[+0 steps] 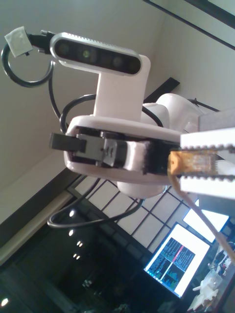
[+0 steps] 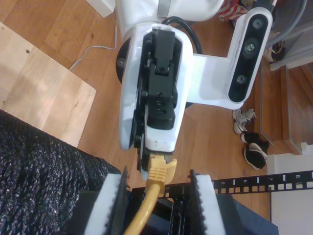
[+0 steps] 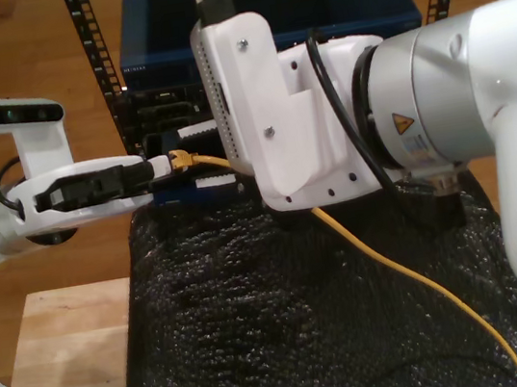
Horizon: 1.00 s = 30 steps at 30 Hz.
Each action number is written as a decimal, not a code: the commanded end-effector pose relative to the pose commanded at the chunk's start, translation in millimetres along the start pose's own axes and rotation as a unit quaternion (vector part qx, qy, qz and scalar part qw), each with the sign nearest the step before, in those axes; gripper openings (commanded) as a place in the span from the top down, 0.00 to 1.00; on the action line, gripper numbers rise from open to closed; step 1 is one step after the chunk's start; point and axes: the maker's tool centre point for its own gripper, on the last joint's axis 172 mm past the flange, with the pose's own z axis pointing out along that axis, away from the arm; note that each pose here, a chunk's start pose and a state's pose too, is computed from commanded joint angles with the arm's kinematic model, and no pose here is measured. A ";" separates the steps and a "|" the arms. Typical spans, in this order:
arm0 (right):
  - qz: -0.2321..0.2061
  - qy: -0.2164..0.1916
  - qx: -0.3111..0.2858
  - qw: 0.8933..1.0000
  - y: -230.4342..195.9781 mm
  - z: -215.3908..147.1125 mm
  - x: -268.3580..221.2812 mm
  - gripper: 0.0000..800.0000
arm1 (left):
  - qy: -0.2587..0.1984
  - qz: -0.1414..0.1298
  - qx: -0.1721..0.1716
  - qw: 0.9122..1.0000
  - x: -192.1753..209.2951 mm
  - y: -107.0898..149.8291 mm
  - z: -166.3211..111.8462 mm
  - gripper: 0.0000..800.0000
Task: Grab the cable and plug it in
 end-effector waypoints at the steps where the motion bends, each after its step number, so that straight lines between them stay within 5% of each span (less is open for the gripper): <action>1: 0.001 0.000 0.000 1.000 0.0 0.0 0.0 0.62 | 0.000 0.002 -0.002 1.000 0.0 0.8 0.2 0.97; 30: 0.017 0.012 0.002 1.000 -2.2 1.1 5.0 0.67 | -0.002 0.019 -0.004 1.000 -0.2 1.4 1.4 0.96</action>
